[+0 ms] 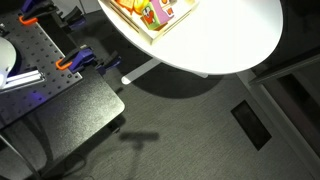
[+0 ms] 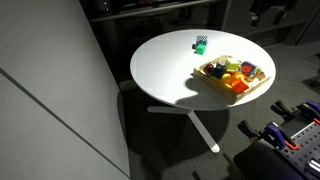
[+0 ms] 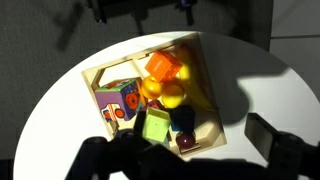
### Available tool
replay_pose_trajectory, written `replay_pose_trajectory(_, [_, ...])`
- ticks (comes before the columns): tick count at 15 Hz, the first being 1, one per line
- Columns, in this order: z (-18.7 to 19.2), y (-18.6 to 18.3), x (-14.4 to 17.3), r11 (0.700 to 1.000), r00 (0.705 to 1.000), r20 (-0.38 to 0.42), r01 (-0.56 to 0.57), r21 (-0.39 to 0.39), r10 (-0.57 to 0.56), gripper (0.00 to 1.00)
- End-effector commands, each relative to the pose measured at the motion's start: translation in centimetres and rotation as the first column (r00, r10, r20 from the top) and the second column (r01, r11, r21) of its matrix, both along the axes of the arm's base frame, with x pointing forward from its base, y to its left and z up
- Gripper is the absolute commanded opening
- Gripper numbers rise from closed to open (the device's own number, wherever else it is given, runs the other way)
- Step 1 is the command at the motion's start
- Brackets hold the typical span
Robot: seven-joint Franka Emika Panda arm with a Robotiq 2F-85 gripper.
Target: Put the yellow cube on the table
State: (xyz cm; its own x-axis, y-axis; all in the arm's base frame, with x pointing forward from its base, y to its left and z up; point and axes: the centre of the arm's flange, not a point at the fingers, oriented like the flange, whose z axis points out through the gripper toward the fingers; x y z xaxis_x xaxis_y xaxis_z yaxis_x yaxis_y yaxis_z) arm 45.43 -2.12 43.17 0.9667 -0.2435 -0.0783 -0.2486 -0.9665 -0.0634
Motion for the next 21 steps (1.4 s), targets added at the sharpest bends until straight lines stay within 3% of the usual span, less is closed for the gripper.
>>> replay_pose_trajectory(1, [-1.5, -0.4, 3.9, 0.998, 1.000, 0.002, -0.010, -0.064, 0.010, 1.00])
replay_pose_trajectory(7, [-4.9, -0.7, 6.6, 0.987, 0.995, 0.015, -0.101, -0.122, 0.103, 1.00])
replay_pose_trajectory(15, [-5.8, -0.5, 5.5, 0.991, 0.997, -0.006, -0.080, -0.106, 0.080, 1.00])
replay_pose_trajectory(21, [-10.6, -1.4, 7.3, 0.987, 0.999, -0.033, -0.047, -0.157, 0.043, 1.00])
